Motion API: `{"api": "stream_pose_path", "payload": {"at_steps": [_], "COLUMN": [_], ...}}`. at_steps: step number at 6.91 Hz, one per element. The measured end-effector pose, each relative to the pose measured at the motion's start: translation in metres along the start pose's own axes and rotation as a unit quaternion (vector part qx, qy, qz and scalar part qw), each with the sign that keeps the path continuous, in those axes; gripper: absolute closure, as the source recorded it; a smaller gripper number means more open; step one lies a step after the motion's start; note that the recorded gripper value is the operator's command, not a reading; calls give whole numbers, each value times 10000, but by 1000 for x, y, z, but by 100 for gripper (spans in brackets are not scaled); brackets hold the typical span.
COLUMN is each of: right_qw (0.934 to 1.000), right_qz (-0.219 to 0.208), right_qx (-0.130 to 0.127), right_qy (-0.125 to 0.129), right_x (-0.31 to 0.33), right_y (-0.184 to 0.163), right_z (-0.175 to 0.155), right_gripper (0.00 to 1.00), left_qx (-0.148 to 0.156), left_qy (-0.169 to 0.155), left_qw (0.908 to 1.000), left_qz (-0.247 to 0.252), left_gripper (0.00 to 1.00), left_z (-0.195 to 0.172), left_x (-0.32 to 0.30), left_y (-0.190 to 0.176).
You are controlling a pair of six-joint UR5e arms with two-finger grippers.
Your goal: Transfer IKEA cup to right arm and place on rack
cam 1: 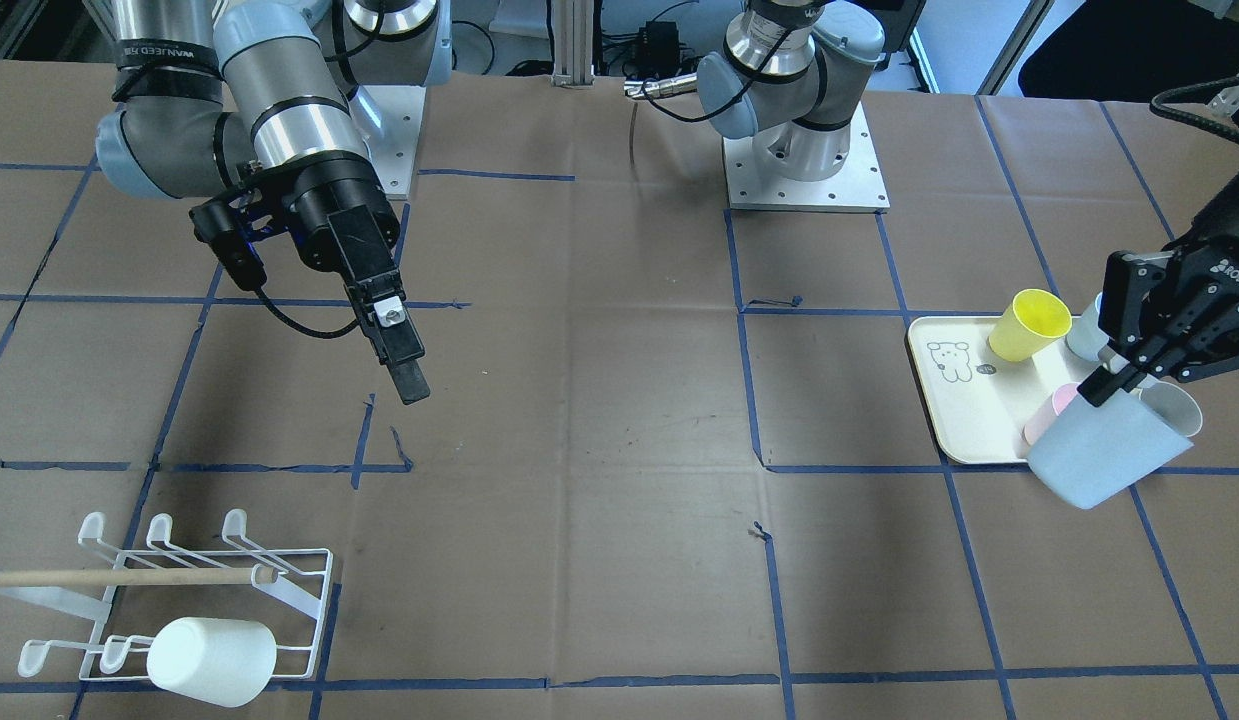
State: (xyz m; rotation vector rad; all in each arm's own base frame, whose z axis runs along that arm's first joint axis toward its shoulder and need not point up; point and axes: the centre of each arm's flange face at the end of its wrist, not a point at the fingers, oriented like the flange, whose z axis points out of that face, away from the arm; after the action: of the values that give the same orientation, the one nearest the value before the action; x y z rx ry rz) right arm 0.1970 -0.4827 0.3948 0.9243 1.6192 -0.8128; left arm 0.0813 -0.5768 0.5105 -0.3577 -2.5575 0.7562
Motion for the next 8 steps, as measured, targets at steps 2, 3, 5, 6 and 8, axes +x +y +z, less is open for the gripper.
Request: {"api": "stream_pose_path", "payload": {"at_steps": [2, 3, 5, 6, 8], "right_qw": [10000, 10000, 10000, 10000, 9991], "right_qz": [5, 8, 25, 43, 412], "right_qx": [15, 20, 19, 28, 53], "right_qy": [5, 10, 33, 58, 88], "right_x": [0, 1, 3, 5, 7], "right_y": [0, 0, 0, 1, 2], "right_z": [0, 0, 0, -1, -4], "right_gripper": [0, 0, 0, 0, 0], "left_qx": [605, 706, 1005, 1221, 1591], "left_qy": [546, 740, 1179, 1399, 1636], "left_qw": [9946, 9889, 9743, 9663, 9508], "left_qz": [639, 1078, 1636, 1785, 2097], "left_gripper": [100, 100, 100, 100, 99], "left_z": [44, 74, 121, 137, 162], "left_x": [26, 57, 97, 104, 112], "left_y": [-24, -33, -24, -6, 33]}}
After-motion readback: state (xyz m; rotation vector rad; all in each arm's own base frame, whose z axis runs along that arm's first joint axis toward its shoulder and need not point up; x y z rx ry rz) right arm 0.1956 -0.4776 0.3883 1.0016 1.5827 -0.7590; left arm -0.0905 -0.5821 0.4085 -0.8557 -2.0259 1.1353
